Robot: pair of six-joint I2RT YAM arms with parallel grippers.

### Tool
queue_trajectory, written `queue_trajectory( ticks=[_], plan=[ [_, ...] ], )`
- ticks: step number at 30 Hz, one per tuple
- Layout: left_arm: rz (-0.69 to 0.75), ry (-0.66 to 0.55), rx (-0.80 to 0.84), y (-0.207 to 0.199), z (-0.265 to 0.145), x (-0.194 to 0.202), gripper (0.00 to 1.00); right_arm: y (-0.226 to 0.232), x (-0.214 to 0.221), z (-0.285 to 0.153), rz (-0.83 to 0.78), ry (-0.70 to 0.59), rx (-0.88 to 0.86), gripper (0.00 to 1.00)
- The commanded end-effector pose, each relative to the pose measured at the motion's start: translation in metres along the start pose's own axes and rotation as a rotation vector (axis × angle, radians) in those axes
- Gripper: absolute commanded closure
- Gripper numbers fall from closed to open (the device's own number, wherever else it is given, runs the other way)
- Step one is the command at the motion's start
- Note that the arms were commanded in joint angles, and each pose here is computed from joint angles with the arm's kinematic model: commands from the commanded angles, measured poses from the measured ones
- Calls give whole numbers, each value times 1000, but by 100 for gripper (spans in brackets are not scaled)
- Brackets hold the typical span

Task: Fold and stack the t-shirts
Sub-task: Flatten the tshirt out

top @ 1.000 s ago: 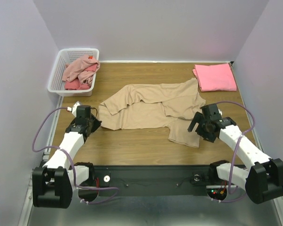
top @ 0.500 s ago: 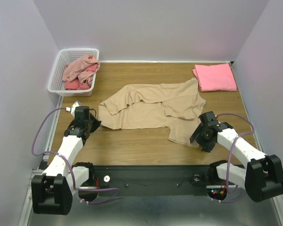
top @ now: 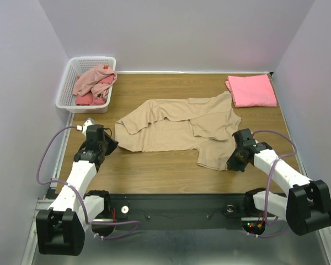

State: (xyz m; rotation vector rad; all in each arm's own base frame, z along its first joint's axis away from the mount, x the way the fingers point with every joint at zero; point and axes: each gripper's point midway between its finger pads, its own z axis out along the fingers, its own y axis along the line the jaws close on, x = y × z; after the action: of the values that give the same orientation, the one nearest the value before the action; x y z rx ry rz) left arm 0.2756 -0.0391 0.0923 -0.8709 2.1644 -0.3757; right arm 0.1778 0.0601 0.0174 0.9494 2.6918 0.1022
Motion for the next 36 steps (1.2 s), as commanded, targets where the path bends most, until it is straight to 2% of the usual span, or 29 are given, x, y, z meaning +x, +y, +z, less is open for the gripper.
queue_trajectory(
  ticks=[1, 5, 6, 8, 9, 17, 19, 20, 24, 28, 36],
  plan=[
    [26, -66, 98, -30, -23, -25, 100, 52, -50, -40, -38, -173, -194, 100],
    [42, -164, 193, -62, -63, -60, 100, 96, -104, -122, -65, -394, -378, 99],
    [46, -220, 247, -79, -85, -79, 100, 109, -124, -162, -58, -485, -447, 100],
    [50, -286, 298, -98, -118, -102, 100, 117, -141, -200, -68, -574, -495, 100],
    [54, -320, 318, -104, -133, -111, 100, 124, -157, -240, -49, -658, -553, 100],
    [39, -569, 494, -155, -275, -184, 100, 125, -192, -406, -25, -971, -762, 100],
    [41, -611, 516, -160, -300, -194, 100, 119, -195, -438, 0, -1032, -799, 100],
    [46, -649, 546, -166, -325, -202, 100, 113, -196, -469, 16, -1086, -842, 100],
    [40, -732, 600, -171, -376, -216, 100, 89, -192, -533, 56, -1214, -914, 100],
    [41, -760, 654, -175, -402, -216, 100, 71, -183, -571, 68, -1285, -977, 100],
    [39, -770, 673, -180, -406, -221, 100, 66, -191, -571, 83, -1319, -921, 100]
  ],
)
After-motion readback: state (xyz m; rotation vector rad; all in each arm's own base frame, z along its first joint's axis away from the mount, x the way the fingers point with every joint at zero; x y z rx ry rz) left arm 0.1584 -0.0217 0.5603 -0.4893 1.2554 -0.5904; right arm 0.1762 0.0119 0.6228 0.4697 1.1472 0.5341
